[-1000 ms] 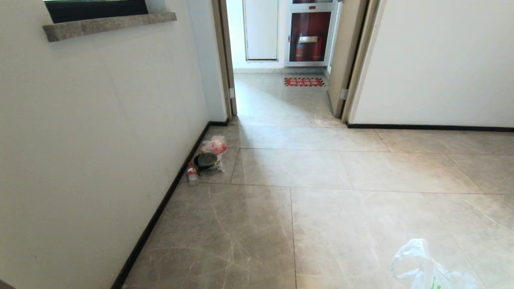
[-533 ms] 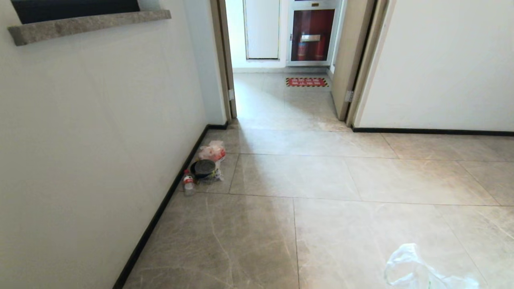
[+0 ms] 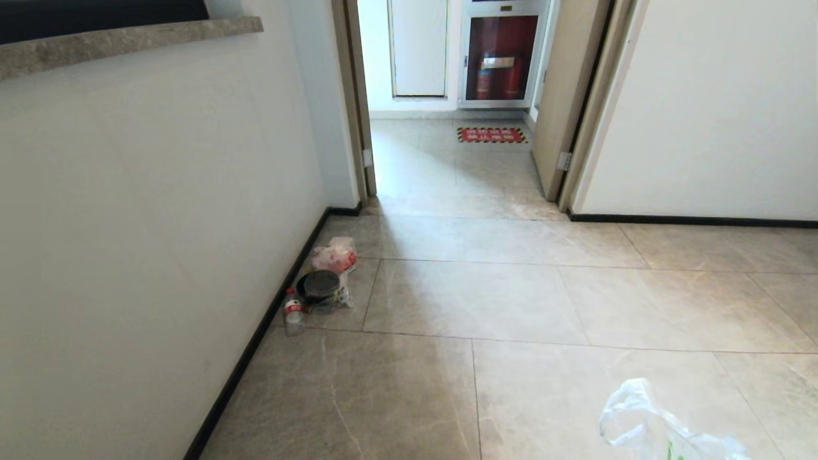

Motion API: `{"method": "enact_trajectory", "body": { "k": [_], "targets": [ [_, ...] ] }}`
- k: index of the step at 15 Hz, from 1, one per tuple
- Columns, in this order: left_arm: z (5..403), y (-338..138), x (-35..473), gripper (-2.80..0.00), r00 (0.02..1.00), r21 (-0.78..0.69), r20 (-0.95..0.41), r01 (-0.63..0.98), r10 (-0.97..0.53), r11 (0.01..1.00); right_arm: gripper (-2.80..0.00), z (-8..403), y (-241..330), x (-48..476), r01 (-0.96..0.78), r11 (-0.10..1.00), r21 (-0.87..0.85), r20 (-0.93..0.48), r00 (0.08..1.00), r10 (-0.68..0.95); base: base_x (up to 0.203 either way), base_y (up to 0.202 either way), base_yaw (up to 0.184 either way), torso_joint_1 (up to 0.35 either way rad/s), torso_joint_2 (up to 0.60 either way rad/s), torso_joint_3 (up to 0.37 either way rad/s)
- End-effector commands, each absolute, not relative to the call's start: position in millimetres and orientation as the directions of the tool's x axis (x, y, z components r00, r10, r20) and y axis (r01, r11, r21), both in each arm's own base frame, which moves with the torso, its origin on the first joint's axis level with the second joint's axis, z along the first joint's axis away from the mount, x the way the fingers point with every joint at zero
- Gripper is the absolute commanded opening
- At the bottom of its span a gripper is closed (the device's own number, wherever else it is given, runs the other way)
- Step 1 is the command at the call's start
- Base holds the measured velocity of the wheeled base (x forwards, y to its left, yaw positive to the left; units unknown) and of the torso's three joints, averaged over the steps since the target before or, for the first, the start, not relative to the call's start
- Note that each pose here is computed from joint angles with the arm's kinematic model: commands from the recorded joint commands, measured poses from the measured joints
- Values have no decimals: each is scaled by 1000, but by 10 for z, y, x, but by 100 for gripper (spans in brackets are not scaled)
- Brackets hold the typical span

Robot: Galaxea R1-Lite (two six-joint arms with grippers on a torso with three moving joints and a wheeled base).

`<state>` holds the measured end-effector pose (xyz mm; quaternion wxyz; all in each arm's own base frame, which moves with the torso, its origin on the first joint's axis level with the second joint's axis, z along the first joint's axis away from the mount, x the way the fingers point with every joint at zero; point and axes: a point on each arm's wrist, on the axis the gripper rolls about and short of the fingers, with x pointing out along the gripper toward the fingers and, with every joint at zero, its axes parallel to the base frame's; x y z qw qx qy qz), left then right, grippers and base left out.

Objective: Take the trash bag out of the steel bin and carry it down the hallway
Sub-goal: Put the trash bag at the door

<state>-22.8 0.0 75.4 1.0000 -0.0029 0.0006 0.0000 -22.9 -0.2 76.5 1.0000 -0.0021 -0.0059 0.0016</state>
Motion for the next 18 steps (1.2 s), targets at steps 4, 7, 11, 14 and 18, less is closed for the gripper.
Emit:
{"method": "enact_trajectory", "body": {
  "k": [4,7,11,14,18],
  "targets": [
    [755,0,-227,-280,1000,-6,-2,0,0,1000,-280,756,-2,-258,-3,1000,-4,51,999,3,183,0,3,0,5,1],
    [755,0,-227,-280,1000,-6,-2,0,0,1000,-280,756,-2,-258,-3,1000,-4,51,999,3,187,0,0,1,2,1],
    [754,0,-227,-280,1000,-6,-3,0,0,1000,-280,756,-2,-258,-3,1000,-4,51,999,3,192,0,0,2,4,1],
    [754,0,-227,-280,1000,-6,-2,0,0,1000,-280,756,-2,-258,-3,1000,-4,51,999,3,190,0,3,2,2,1],
    [755,0,-227,-280,1000,-6,-2,0,0,1000,-280,756,-2,-258,-3,1000,-4,51,999,3,192,0,0,2,1,4]
  ]
}}
